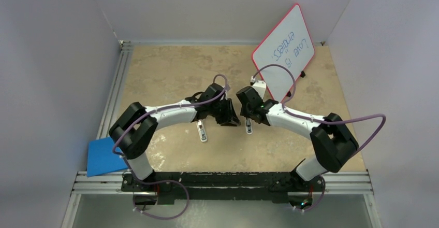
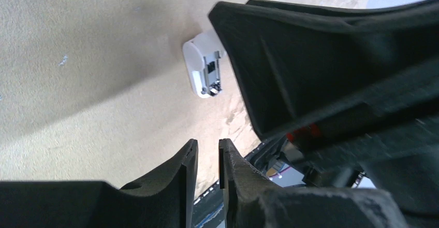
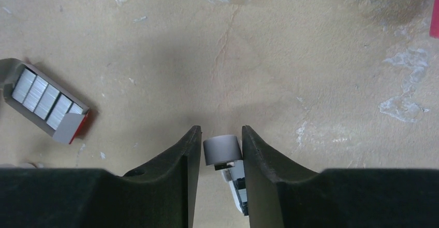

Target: Load the staples into the stapler

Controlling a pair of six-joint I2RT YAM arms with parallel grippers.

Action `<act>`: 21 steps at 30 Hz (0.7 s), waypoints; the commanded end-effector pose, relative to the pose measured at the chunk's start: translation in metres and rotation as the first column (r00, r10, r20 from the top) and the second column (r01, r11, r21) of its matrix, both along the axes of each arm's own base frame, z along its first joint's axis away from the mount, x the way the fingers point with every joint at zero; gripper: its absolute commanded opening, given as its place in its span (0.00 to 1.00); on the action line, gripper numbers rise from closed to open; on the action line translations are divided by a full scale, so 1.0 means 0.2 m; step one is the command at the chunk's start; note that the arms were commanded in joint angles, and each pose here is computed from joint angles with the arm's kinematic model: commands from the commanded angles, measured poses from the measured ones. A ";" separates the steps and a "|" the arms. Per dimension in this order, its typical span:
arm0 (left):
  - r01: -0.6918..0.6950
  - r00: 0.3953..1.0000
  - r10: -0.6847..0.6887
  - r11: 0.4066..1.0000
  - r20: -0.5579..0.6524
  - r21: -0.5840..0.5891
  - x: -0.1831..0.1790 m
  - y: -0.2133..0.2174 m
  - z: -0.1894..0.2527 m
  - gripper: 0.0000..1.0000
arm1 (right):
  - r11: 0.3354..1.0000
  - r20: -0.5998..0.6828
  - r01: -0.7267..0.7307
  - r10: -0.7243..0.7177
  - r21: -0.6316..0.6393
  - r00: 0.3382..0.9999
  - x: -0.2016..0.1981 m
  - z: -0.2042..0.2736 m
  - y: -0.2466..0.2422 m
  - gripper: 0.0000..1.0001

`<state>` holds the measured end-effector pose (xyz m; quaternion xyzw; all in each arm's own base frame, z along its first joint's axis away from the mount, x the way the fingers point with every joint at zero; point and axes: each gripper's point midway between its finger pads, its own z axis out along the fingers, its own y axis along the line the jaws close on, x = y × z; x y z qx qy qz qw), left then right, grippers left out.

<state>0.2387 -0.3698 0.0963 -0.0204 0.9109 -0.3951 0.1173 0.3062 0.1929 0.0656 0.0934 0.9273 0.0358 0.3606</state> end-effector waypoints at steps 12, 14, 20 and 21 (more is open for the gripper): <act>0.031 0.996 -0.036 0.998 -0.080 -0.063 0.05 -0.18 -0.22 0.17 | 0.999 -0.007 0.021 -0.021 0.042 1.000 -0.04 0.00 -0.02 0.28; 0.035 0.997 -0.040 0.997 -0.073 -0.073 0.05 -0.20 -0.22 0.17 | 0.999 -0.008 0.018 -0.018 0.046 1.000 -0.04 0.00 -0.02 0.27; 0.058 0.990 -0.068 0.994 -0.120 -0.092 0.02 -0.22 -0.29 0.18 | 0.997 -0.010 0.017 -0.017 0.071 1.000 -0.05 0.02 0.00 0.26; 0.056 0.989 -0.067 0.994 -0.130 -0.091 0.01 -0.22 -0.31 0.17 | 0.997 -0.010 0.019 -0.018 0.076 1.000 -0.05 0.02 0.00 0.26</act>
